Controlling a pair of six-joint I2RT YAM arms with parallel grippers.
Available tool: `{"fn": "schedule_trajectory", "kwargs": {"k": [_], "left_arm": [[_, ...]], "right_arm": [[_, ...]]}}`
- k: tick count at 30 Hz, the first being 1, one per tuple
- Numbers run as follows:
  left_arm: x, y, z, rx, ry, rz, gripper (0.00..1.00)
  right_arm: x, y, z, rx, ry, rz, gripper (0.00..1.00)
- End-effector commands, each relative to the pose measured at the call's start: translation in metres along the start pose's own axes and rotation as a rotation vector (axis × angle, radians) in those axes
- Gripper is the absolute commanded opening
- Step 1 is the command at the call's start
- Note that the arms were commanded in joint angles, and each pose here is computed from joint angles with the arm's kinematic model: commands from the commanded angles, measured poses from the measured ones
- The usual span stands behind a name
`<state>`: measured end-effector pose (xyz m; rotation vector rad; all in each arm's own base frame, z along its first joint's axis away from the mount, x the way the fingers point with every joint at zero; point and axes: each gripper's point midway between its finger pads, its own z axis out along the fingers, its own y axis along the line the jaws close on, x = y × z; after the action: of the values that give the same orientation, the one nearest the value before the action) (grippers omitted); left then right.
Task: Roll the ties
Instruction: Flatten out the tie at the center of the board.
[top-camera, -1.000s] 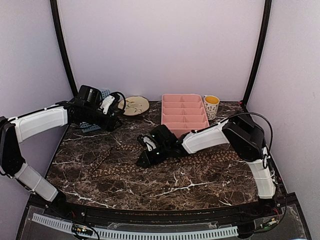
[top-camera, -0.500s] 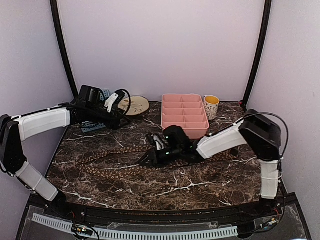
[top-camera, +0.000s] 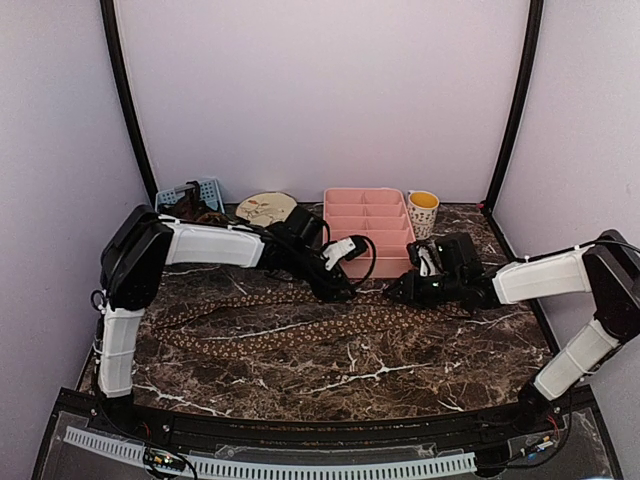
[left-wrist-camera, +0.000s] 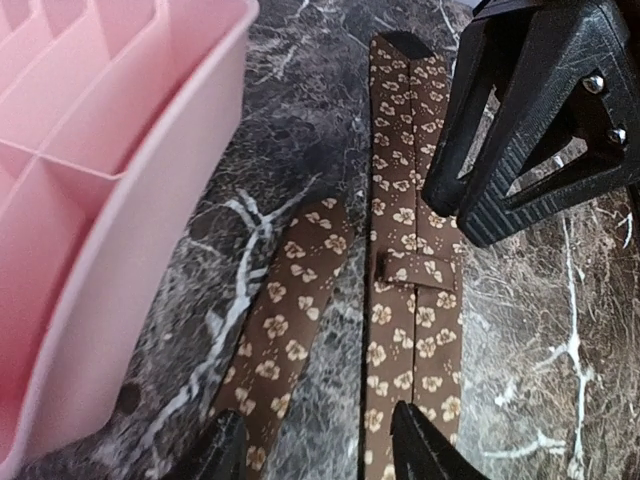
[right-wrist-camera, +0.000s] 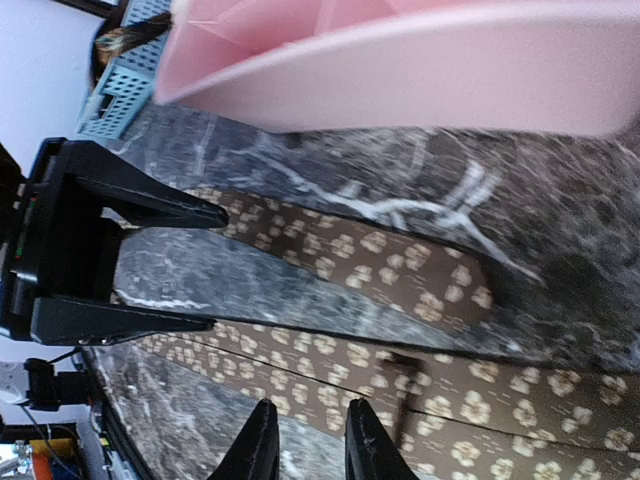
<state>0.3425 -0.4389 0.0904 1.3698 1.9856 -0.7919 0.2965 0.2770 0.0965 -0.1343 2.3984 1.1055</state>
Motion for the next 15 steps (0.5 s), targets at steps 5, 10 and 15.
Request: {"fn": "schedule_trajectory", "kwargs": {"k": [5, 10, 15], "left_arm": [[0.001, 0.014, 0.053, -0.036, 0.055, 0.053, 0.49], [0.019, 0.021, 0.073, -0.044, 0.113, 0.064, 0.47], [0.065, 0.011, 0.060, -0.036, 0.244, 0.063, 0.26]], "right_arm": [[0.023, -0.072, -0.011, 0.221, 0.050, 0.053, 0.20], [0.043, -0.095, -0.002, 0.273, 0.118, 0.063, 0.19], [0.067, -0.098, 0.003, 0.253, 0.180, 0.089, 0.18]]}}
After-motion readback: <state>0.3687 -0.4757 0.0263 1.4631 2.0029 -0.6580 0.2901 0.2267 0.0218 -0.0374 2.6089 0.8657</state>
